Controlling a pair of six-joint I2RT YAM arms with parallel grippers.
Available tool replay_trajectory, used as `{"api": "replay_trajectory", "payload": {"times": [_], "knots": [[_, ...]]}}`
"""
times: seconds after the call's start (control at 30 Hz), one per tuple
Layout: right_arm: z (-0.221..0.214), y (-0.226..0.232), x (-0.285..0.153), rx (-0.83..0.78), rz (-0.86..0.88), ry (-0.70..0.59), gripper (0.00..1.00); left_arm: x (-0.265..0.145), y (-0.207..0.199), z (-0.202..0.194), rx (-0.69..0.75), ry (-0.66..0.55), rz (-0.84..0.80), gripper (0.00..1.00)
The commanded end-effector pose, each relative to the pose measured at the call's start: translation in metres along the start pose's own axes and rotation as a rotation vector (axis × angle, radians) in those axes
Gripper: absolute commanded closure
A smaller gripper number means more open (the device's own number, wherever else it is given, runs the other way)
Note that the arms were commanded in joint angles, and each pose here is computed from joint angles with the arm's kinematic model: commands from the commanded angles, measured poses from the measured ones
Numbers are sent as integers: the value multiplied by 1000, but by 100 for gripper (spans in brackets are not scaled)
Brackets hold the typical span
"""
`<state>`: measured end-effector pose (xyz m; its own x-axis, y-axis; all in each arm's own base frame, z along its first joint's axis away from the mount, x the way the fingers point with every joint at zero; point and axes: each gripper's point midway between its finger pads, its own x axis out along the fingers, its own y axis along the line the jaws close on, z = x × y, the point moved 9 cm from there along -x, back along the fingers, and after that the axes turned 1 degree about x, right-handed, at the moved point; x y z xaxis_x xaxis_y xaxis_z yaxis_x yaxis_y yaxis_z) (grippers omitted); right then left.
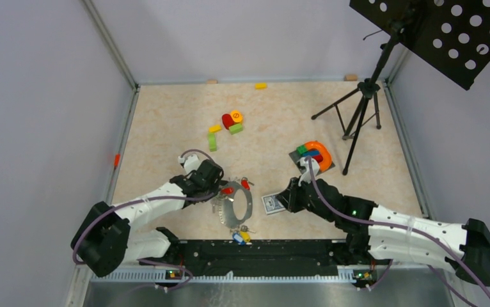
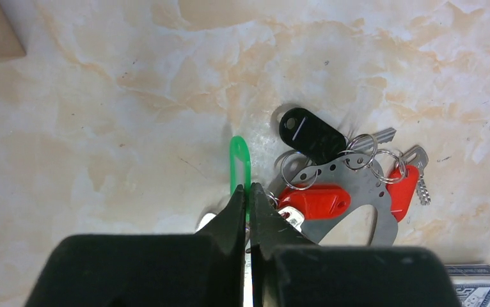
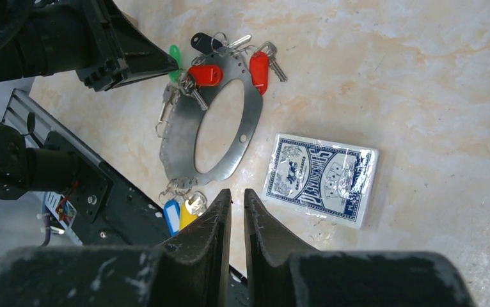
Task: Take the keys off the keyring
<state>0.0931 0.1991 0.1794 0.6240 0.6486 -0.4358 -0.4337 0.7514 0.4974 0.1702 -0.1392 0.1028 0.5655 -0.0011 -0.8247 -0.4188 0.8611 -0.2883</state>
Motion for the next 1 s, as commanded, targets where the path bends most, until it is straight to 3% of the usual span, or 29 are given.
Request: {"api": "replay_trajectory", "payload": {"times": [0.0, 0.2, 0.43, 0.7, 0.97], "knots": [[3, 4, -3, 13, 13, -20, 87, 7, 17, -14, 35, 69, 65, 100], [3, 3, -3, 18, 16, -21, 87, 1, 7, -5, 96, 43, -6, 100], [5, 4, -3, 16, 14, -29, 87, -23, -5, 21, 226, -90, -119, 100], [6, 5, -3, 15, 19, -38, 87, -54, -14, 34, 388, -210, -401, 100], [10, 8, -5, -22, 59, -60, 87, -88, -34, 39, 672, -326, -808, 100]]}}
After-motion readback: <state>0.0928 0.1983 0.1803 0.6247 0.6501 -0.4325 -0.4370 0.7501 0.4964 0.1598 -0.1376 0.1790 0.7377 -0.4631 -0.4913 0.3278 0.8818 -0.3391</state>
